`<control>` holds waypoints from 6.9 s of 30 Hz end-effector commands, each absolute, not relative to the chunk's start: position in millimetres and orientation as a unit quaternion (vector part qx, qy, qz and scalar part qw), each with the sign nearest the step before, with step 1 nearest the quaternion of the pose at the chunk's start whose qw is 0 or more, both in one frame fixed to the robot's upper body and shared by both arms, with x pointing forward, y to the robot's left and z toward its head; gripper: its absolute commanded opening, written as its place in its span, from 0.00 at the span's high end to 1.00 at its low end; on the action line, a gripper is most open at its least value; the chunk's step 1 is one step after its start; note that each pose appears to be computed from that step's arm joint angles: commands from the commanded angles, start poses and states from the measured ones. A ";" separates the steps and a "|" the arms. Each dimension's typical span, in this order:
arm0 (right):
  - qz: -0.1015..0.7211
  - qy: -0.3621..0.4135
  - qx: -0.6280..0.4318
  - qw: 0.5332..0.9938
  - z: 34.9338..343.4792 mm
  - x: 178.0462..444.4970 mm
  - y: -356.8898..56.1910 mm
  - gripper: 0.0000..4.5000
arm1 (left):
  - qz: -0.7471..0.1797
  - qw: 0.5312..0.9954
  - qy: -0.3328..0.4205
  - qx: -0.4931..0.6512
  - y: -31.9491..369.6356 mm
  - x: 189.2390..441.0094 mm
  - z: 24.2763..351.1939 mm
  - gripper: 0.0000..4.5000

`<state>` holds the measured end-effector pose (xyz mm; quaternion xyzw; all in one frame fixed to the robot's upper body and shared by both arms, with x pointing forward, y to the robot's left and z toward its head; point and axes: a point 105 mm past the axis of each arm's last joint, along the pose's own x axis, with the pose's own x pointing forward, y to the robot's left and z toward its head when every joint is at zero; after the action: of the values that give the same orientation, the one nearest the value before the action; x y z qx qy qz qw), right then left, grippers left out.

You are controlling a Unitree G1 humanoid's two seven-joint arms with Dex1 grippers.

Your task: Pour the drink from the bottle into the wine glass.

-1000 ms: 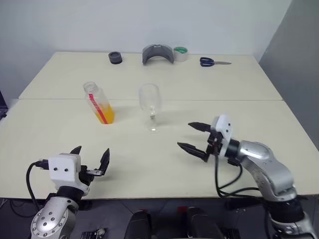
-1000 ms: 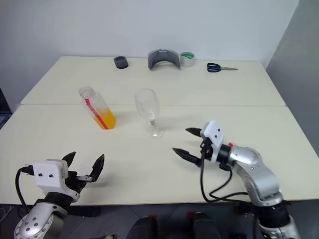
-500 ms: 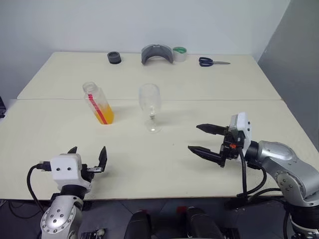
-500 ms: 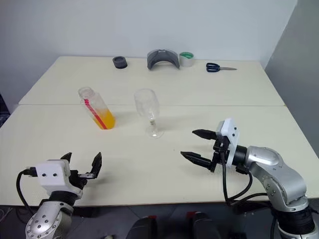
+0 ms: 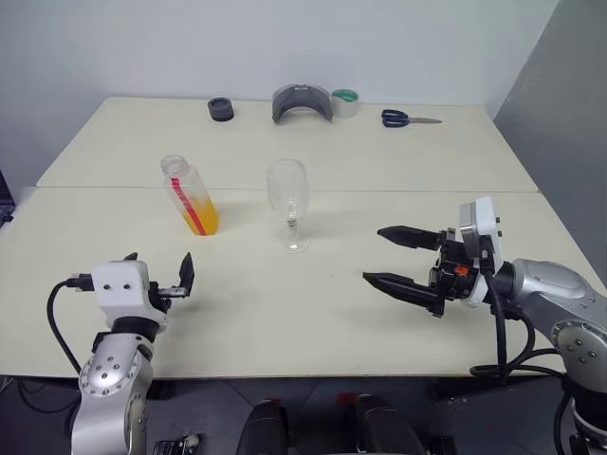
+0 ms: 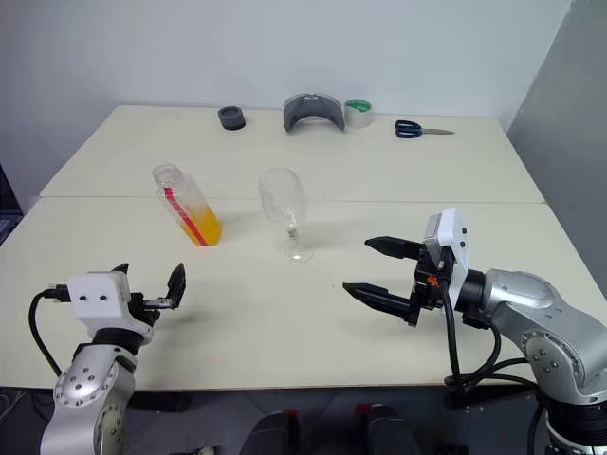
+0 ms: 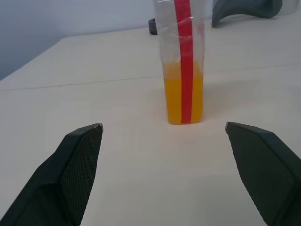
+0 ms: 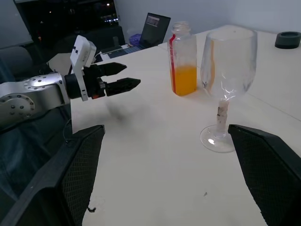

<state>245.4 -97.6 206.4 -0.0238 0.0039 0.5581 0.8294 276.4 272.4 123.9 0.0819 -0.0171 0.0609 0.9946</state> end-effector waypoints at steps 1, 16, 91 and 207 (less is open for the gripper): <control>0.559 -0.019 -0.037 0.828 217.6 239.7 -96.7 0.00 | 0.055 0.994 -0.029 0.091 272.2 285.6 130.0 0.00; 0.518 -0.026 -0.034 0.854 219.6 242.9 -102.1 0.00 | 0.014 0.994 -0.053 0.097 252.3 330.9 149.8 0.00; 0.417 -0.130 -0.036 0.899 252.7 265.4 -94.2 0.00 | -0.206 0.919 -0.185 0.282 167.2 449.0 271.2 0.64; 0.425 -0.193 0.031 0.884 260.6 252.8 -83.7 0.00 | -0.174 0.567 -0.260 0.762 172.2 428.4 330.2 0.64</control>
<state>257.1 -80.6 249.0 0.0252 -0.1659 0.4256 0.8892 432.3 171.8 303.0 0.7595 -0.2354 -0.2044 0.5710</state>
